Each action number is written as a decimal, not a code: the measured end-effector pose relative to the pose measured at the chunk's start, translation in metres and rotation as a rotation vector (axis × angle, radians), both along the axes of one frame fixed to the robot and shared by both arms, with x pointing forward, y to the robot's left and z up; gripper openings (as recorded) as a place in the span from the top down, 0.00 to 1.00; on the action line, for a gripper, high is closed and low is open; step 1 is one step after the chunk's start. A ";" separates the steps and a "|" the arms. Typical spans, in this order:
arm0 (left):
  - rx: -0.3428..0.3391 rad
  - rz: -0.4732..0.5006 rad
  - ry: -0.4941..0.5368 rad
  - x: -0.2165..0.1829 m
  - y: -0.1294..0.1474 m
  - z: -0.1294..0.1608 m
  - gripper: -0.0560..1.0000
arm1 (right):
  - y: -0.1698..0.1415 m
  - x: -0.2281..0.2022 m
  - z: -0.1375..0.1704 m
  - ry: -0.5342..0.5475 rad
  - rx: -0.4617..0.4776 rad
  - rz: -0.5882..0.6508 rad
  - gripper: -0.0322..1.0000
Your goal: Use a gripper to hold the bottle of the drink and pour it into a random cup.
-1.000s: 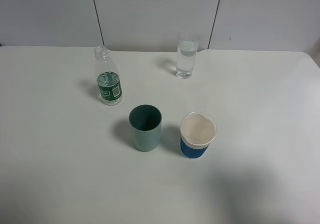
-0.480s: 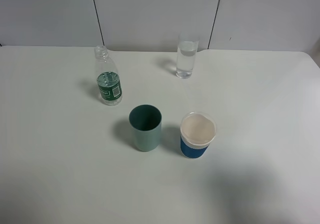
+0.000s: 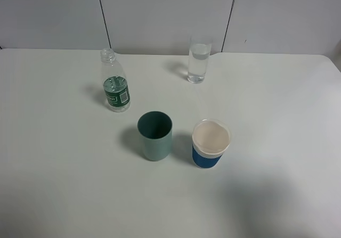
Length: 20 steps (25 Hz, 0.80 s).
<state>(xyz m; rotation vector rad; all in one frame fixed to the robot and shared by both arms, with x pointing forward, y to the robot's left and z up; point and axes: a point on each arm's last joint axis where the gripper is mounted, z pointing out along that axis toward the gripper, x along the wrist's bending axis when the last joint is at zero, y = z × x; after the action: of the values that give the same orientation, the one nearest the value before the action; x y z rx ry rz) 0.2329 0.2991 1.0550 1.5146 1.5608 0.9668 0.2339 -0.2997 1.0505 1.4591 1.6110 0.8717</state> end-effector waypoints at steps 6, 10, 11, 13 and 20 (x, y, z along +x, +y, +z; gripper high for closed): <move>0.000 0.000 0.000 0.000 0.000 0.000 0.14 | 0.000 0.000 0.000 0.000 0.000 0.000 0.25; 0.000 0.000 0.000 0.000 0.000 0.000 0.14 | 0.000 0.000 0.000 0.000 0.000 0.000 0.25; 0.000 0.000 0.000 0.000 0.000 0.000 0.14 | 0.000 0.000 0.000 0.000 0.000 0.000 0.25; 0.000 0.000 0.000 0.000 0.000 0.000 0.14 | 0.000 0.000 0.000 0.000 0.000 0.000 0.25; 0.000 0.000 0.000 0.000 0.000 0.000 0.14 | 0.000 0.000 0.000 0.000 0.000 0.000 0.25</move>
<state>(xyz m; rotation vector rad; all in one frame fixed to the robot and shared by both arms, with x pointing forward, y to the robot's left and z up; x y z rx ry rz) 0.2329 0.2991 1.0550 1.5146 1.5608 0.9668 0.2339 -0.2997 1.0505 1.4591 1.6110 0.8717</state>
